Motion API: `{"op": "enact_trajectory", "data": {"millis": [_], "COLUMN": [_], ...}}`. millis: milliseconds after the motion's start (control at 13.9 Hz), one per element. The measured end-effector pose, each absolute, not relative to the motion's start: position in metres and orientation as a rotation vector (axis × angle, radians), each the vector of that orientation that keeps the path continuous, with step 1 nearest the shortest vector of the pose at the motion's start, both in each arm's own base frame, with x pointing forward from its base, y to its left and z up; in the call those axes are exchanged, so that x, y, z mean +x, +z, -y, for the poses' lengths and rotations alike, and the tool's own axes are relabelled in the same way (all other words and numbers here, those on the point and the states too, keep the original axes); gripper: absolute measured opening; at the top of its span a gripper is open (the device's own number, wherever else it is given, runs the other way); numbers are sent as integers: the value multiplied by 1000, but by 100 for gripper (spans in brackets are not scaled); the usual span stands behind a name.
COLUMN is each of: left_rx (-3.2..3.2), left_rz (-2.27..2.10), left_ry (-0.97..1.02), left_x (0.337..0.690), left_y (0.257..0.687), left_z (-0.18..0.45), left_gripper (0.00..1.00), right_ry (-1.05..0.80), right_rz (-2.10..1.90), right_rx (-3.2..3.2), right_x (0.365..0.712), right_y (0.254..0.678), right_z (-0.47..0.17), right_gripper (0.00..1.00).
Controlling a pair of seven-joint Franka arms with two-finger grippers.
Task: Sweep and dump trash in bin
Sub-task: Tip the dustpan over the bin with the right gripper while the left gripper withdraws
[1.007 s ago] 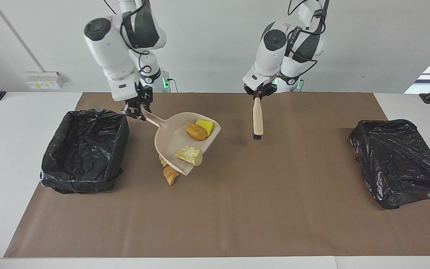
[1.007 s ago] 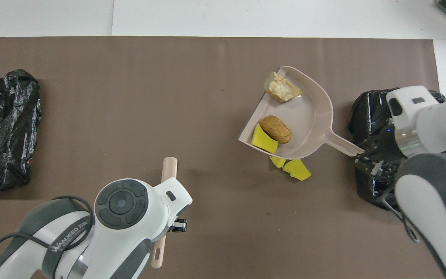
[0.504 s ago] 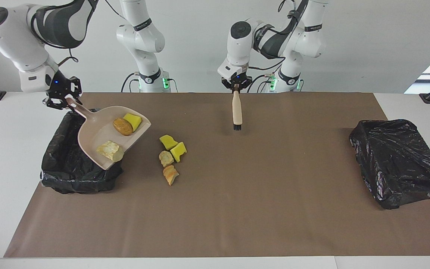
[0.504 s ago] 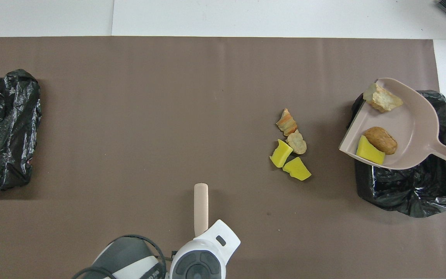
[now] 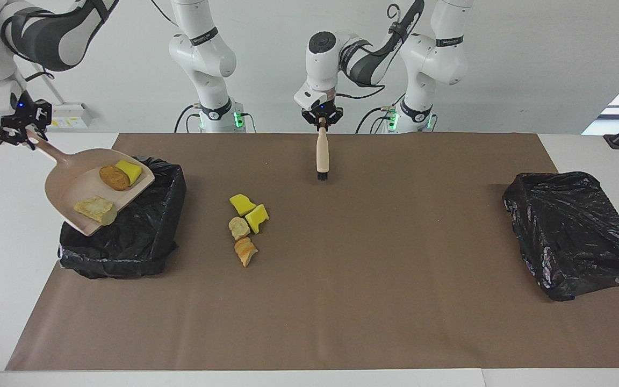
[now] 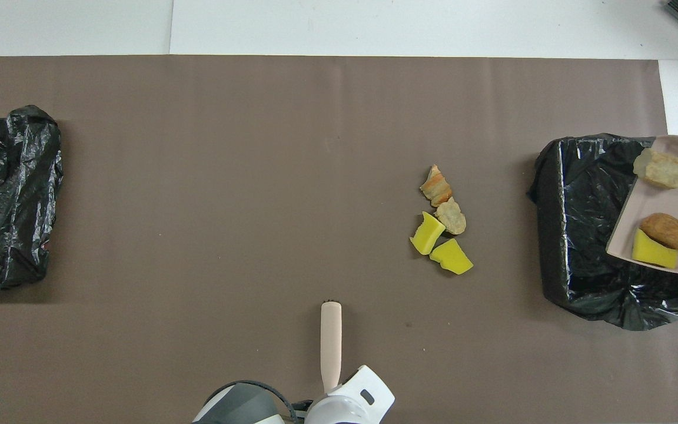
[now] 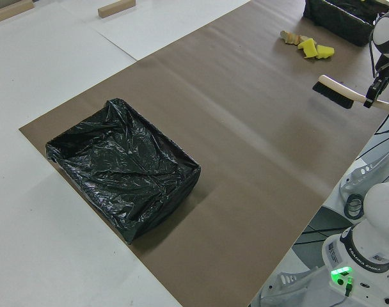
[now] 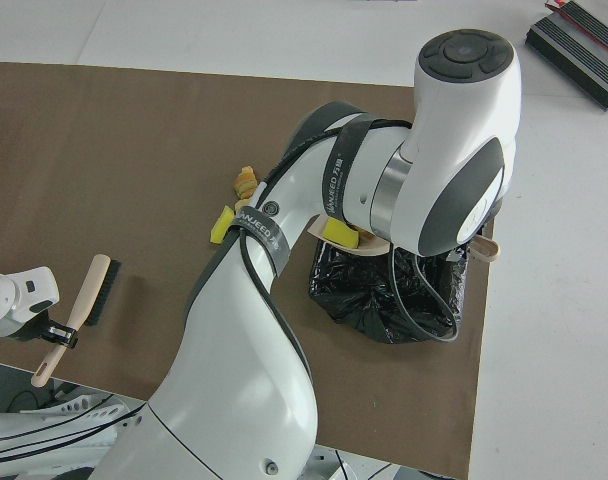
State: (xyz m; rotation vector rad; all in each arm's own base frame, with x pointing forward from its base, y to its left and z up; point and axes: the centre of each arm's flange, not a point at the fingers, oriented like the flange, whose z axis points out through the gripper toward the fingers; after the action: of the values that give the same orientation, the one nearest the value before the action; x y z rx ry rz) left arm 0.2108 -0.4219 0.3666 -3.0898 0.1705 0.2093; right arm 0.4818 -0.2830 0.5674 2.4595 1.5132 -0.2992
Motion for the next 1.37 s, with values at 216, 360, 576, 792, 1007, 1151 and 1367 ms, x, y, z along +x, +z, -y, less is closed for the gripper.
{"op": "enact_trajectory", "data": {"millis": [216, 360, 576, 792, 1007, 1151, 1367], "left_rx": [-3081, -3064, -3070, -3074, -3107, -3127, -3156], "left_rz": [-174, -167, -132, -98, -1, 37, 31], "left_ry": [216, 229, 223, 224, 208, 201, 138], "left_x": [208, 198, 196, 205, 239, 276, 342], "left_y": [351, 336, 329, 329, 344, 372, 421], "left_z": [422, 427, 432, 428, 422, 415, 383], "left_gripper": [26, 26, 27, 50, 86, 99, 100], "right_ry": [-421, -496, -587, -641, -705, -724, -722], "right_rz": [-1520, -1540, -1588, -1609, -1624, -1632, -1570], "right_rx": [2348, 2254, 2119, 2050, 1946, 1876, 1915], "right_x": [484, 489, 502, 506, 512, 522, 522], "right_y": [570, 569, 568, 564, 565, 567, 568], "right_z": [286, 281, 261, 254, 244, 225, 219], "right_gripper": [33, 33, 33, 33, 33, 33, 33]}}
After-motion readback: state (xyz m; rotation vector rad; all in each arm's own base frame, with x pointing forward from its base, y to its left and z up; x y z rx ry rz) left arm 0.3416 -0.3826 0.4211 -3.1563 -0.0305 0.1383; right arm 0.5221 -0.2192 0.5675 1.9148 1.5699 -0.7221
